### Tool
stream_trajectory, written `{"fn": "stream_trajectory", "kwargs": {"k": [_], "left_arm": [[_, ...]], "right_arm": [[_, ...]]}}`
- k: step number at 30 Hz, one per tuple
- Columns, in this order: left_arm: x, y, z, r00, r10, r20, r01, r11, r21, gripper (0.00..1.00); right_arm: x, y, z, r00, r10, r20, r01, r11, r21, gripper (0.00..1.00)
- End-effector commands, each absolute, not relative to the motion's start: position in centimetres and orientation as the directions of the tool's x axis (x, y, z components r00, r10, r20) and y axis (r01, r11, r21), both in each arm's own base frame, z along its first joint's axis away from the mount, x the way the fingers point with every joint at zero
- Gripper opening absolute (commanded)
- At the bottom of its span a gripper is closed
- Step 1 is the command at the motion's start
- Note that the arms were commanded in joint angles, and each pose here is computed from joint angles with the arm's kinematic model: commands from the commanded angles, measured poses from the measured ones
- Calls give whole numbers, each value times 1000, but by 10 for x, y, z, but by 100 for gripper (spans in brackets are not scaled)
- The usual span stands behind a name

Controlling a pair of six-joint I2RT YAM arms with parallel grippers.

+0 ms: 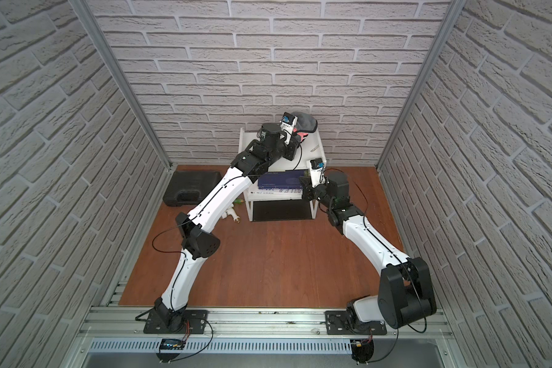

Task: Wipe the bookshelf clean with a cloth
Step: Wipe the dust from the shelf.

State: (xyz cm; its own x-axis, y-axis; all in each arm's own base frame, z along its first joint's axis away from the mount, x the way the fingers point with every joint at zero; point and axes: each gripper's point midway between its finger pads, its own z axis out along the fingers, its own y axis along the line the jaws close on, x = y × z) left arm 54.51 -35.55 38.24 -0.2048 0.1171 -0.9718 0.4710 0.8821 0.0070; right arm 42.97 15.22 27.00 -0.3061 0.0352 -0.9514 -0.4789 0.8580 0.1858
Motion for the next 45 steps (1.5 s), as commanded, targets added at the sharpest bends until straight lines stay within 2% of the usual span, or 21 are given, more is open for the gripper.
{"fn": "stream_trajectory", "kwargs": {"k": [1, 3, 5, 7, 11, 14, 17, 20, 22, 23, 27, 31, 33, 35, 37, 41, 45], "left_arm": [[532, -337, 335, -388, 172, -906, 489, 871, -44, 0], [499, -362, 334, -381, 201, -903, 591, 804, -70, 0], [474, -364, 342, -335, 219, -916, 606, 795, -31, 0], [465, -347, 341, -333, 217, -918, 555, 832, -5, 0], [463, -279, 344, -352, 203, -914, 352, 933, 71, 0], [454, -250, 344, -351, 195, -916, 275, 957, 99, 0], [437, -263, 344, -338, 133, -932, 372, 928, -2, 0], [415, -303, 353, -323, 74, -944, 548, 827, -122, 0], [397, -328, 359, -304, 91, -948, 657, 741, -140, 0], [393, -329, 359, -303, 98, -948, 662, 737, -135, 0], [410, -263, 346, -334, 127, -934, 405, 914, -20, 0], [401, -199, 339, -380, 55, -923, 246, 968, -44, 0], [390, -203, 349, -356, 29, -934, 306, 948, -87, 0], [373, -232, 366, -327, 13, -945, 481, 863, -155, 0], [358, -242, 382, -311, 13, -950, 564, 808, -173, 0], [357, -197, 378, -290, 11, -957, 426, 897, -119, 0], [362, -158, 345, -351, -64, -934, 327, 927, -186, 0]], "right_arm": [[427, 165, 251, -345, 41, -938, -524, 821, 228, 3], [425, 167, 254, -339, 39, -940, -538, 811, 228, 3], [423, 169, 256, -322, 37, -946, -546, 809, 217, 3], [421, 167, 255, -304, 45, -952, -531, 822, 209, 3], [417, 159, 256, -278, 82, -957, -494, 842, 216, 3], [413, 158, 249, -298, 89, -950, -486, 843, 231, 3], [411, 162, 245, -323, 102, -941, -498, 827, 260, 3], [410, 166, 244, -329, 105, -938, -505, 820, 269, 3], [411, 166, 245, -325, 105, -940, -497, 827, 265, 3], [412, 164, 245, -324, 105, -940, -489, 832, 262, 3], [415, 158, 245, -331, 87, -940, -457, 857, 240, 3], [417, 151, 240, -342, 80, -936, -416, 881, 227, 3], [417, 150, 240, -345, 90, -934, -408, 882, 236, 3], [416, 151, 241, -344, 103, -933, -412, 877, 248, 3], [415, 152, 244, -341, 112, -933, -415, 873, 256, 3], [412, 152, 246, -337, 109, -935, -421, 871, 253, 3], [408, 153, 248, -338, 111, -935, -431, 865, 258, 3]]}}
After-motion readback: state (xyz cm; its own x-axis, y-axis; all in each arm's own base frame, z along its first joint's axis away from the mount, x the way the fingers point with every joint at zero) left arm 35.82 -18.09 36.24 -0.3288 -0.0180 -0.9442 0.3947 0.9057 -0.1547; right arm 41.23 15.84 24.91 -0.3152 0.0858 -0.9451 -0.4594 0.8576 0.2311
